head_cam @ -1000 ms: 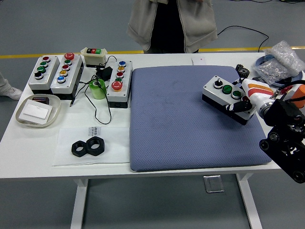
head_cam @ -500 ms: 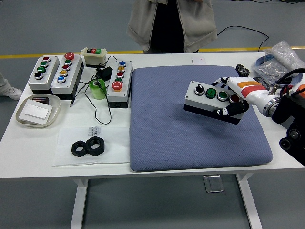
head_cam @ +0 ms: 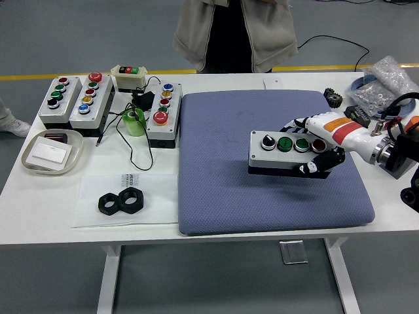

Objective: Pick up the button,place it on the desk,press the button,press the button

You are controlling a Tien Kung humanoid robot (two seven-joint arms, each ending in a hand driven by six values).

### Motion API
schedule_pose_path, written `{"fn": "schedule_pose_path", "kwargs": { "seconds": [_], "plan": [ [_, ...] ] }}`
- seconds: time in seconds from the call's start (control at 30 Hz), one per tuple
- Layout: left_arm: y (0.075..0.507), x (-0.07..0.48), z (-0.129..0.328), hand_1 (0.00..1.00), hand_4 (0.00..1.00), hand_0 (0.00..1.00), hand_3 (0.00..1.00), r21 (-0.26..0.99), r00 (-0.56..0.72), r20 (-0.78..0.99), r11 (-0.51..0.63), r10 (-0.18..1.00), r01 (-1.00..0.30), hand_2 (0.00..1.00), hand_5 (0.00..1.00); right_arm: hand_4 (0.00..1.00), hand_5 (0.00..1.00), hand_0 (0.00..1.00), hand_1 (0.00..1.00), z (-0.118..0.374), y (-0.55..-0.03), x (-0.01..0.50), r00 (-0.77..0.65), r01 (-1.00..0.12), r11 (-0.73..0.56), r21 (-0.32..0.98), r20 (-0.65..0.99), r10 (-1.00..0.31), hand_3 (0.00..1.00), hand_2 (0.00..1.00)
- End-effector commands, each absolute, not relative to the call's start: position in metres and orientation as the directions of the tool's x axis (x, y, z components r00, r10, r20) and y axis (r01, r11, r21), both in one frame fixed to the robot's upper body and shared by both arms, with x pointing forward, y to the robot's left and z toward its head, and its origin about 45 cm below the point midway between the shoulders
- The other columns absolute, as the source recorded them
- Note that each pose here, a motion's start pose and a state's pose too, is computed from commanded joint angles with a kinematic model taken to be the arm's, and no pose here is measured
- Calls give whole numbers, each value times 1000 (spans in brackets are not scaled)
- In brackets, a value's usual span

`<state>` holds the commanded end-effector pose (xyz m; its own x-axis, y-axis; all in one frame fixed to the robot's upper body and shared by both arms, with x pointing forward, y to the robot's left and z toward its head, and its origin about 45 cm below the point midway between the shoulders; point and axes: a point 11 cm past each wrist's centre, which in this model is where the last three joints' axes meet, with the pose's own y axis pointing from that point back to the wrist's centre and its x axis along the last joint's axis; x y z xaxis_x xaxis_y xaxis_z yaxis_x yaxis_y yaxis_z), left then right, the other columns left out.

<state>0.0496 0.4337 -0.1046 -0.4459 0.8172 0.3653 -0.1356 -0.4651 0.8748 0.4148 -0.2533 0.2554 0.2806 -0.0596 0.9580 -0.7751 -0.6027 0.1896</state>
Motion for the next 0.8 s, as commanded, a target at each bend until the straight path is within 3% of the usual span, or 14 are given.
{"fn": "schedule_pose_path", "kwargs": {
  "seconds": [0.13,0.17,0.8],
  "plan": [
    [433,48,-105,829,650,712,832,875,-444,367,-465,817,-133,882,998,878,2,389,405,250,-256,415,293,-766,-607,213,955,-35,659,451],
    [433,48,-105,831,647,716,832,875,-444,367,-465,818,-133,882,998,880,2,427,433,249,-257,415,297,-764,-607,219,954,-29,685,483],
    [433,52,-105,832,647,726,833,876,-446,362,-463,819,-139,882,998,886,2,417,438,240,-258,404,311,-709,-660,249,950,24,689,490]
  ]
}}
